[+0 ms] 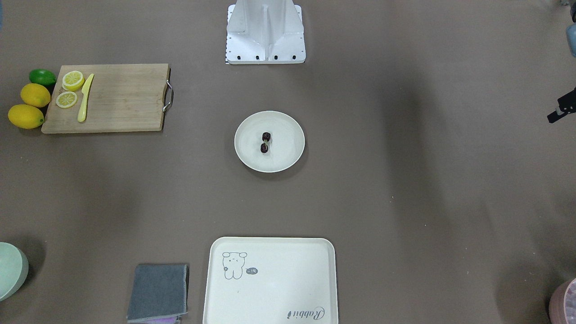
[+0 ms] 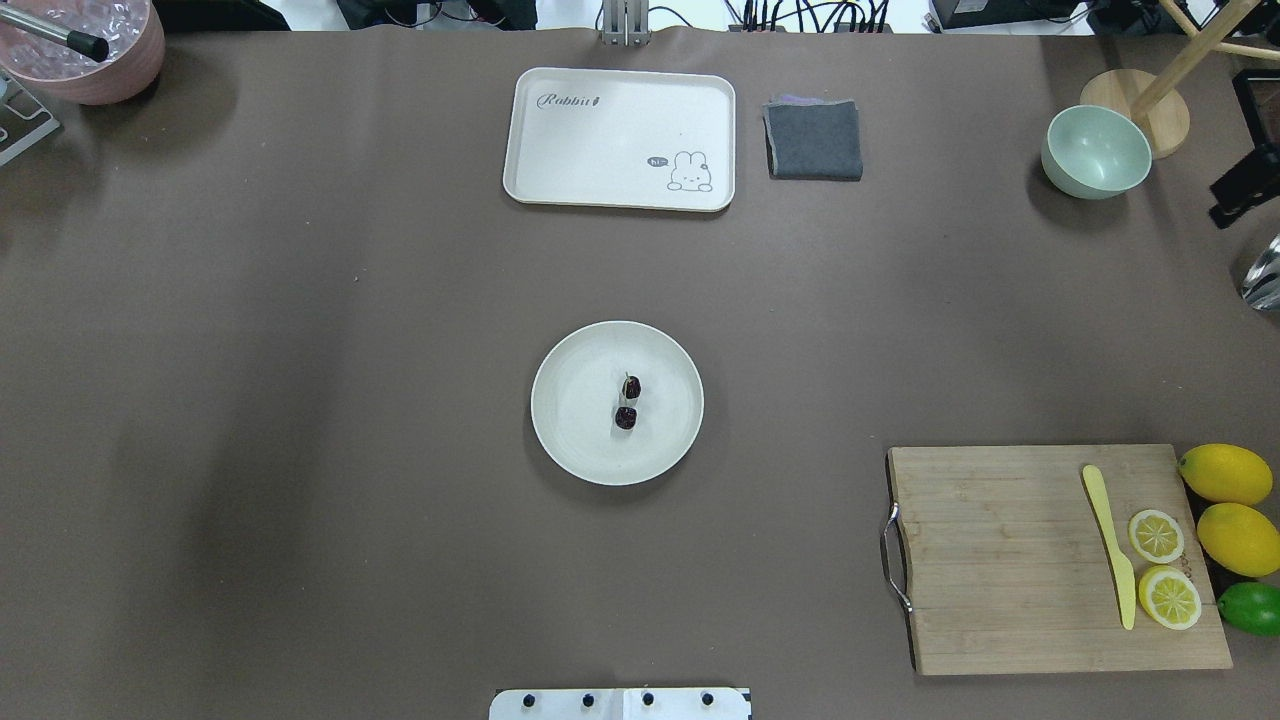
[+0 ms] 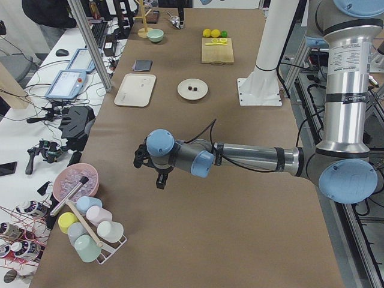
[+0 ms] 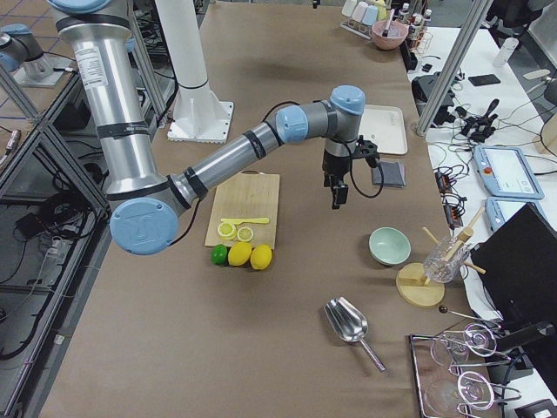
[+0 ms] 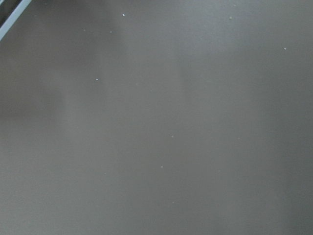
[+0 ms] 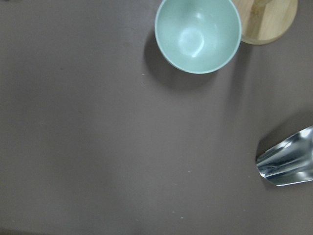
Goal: Place red cherry on plate
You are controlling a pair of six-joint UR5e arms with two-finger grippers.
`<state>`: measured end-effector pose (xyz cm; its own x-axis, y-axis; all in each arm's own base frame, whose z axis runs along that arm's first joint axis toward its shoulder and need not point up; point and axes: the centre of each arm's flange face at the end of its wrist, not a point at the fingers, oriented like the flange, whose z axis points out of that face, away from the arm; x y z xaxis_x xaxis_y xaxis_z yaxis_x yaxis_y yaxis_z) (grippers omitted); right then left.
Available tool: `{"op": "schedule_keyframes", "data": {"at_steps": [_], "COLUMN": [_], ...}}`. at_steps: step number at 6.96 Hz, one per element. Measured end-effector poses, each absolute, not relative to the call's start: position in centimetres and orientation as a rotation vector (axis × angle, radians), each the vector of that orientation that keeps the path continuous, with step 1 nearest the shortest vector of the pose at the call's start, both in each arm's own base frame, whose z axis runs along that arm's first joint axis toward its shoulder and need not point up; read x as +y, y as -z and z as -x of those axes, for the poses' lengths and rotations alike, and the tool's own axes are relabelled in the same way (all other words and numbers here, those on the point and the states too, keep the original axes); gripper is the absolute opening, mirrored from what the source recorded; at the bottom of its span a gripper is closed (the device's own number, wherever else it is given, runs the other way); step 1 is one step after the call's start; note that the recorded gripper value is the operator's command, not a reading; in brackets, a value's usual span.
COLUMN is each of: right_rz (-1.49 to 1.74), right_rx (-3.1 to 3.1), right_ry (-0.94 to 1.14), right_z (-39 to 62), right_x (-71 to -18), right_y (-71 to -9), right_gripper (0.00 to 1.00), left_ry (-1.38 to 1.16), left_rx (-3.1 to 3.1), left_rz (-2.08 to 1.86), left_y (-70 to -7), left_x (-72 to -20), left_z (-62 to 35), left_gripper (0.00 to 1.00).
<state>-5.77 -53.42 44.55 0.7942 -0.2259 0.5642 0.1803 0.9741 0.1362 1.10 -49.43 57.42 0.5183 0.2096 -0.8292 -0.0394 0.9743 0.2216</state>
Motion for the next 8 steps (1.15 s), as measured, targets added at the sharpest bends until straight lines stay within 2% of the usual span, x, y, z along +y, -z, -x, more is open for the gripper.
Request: {"op": "schedule_keyframes", "data": {"at_steps": [3, 8], "right_rz": [-0.088, -0.071], "right_rx": [-0.678, -0.869], "right_ry": [0.280, 0.234], "right_z": [-2.1, -5.7], "right_x": [-49.9, -48.9], "right_y": [-50.2, -54.5], "right_gripper": [1.00, 1.00], "left_ry": [-0.187, -0.142], "left_rx": [1.022, 0.950], "left_rz": [-0.209, -0.184], "left_y": [-56.5, -63.7], "left_x": [-49.3, -50.0], "left_z": [-1.3, 2.9], "left_gripper": [0.98, 0.98]}}
